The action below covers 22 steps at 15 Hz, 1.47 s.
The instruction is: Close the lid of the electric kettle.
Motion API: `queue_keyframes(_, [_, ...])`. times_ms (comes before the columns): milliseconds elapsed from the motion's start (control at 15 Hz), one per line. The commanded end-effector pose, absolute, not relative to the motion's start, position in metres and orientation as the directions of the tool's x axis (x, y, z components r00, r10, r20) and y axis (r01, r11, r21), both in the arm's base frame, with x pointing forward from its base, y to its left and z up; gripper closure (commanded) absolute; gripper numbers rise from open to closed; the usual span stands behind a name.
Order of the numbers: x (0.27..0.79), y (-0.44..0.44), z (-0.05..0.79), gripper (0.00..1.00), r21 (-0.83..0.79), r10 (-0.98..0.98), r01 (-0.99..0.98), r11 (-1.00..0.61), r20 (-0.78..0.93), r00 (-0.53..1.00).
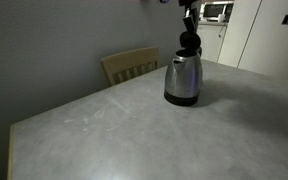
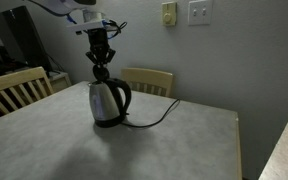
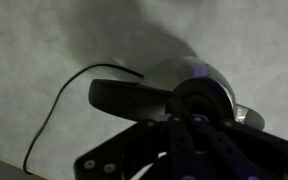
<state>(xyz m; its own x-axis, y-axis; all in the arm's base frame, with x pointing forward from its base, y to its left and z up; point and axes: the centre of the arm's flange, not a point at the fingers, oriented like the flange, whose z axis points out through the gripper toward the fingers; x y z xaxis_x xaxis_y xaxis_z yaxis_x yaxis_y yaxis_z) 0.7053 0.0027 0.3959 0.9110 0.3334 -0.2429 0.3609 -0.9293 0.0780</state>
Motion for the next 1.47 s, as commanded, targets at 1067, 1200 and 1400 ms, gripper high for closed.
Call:
queue_keyframes(1067, [0.725,0.008,0.378,1.0,-0.129,0.447,0.428,-0.894,-0.228,0.865])
queue_keyframes(1200, [0.73,0.0,0.367,1.0,-0.177,0.453,0.42,-0.89,-0.245,0.857])
queue_keyframes(1400, [0.737,-0.009,0.344,1.0,-0.273,0.485,0.414,-0.868,-0.29,0.825])
